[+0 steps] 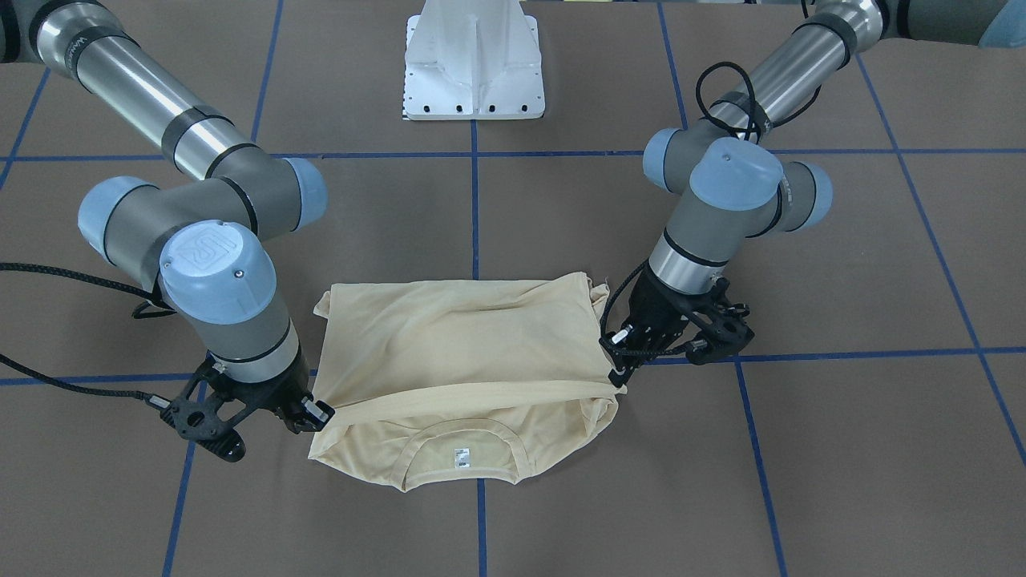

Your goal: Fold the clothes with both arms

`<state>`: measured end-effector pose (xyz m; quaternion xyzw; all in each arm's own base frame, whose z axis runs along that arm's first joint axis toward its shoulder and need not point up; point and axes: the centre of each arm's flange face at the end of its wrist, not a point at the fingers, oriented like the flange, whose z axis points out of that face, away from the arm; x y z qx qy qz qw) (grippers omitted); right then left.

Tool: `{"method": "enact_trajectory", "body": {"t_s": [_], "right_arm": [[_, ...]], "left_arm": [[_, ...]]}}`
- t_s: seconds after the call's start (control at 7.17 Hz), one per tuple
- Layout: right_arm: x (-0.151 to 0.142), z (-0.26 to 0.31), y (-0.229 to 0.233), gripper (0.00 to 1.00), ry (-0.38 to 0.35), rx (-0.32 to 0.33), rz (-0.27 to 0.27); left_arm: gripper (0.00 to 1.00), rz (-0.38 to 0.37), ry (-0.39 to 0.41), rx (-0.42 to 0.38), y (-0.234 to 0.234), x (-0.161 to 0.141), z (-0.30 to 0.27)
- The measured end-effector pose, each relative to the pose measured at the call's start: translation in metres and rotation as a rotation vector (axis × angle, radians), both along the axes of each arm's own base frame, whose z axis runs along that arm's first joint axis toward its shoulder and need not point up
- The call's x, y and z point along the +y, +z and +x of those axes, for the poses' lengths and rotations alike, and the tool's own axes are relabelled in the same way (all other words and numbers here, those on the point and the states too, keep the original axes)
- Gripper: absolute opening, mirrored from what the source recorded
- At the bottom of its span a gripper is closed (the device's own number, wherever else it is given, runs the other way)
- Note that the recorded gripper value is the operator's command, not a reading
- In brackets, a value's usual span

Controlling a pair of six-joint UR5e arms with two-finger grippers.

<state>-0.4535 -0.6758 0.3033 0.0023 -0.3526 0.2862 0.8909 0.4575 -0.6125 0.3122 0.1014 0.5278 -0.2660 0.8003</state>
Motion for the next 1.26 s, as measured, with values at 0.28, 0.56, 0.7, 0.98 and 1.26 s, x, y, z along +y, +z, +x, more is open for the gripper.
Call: {"method": "enact_trajectory", "body": {"t_s": [0.28,0.56,0.7,0.98,1.26], "right_arm": [[-0.003,-0.023,0.009,0.41,-0.006,0.035,0.005],[-0.002,-0.033,0.009,0.91,-0.003,0.054,0.015],[-0.004,-0.034,0.002,0.92,0.002,0.051,0.021],[-0.008,-0.017,-0.021,0.92,0.042,0.011,0.037],[0.040,0.014,-0.021,0.91,0.117,-0.088,0.020]], "left_arm": [[0.23,0.003,-0.026,-0.013,0.004,-0.015,0.009],[0.32,0.000,-0.031,-0.020,0.004,-0.020,0.013],[0.32,0.000,-0.035,-0.020,0.005,-0.023,0.012],[0.32,0.012,-0.056,-0.004,-0.001,-0.031,-0.004],[0.32,0.037,-0.065,0.023,-0.012,-0.027,-0.023]]}}
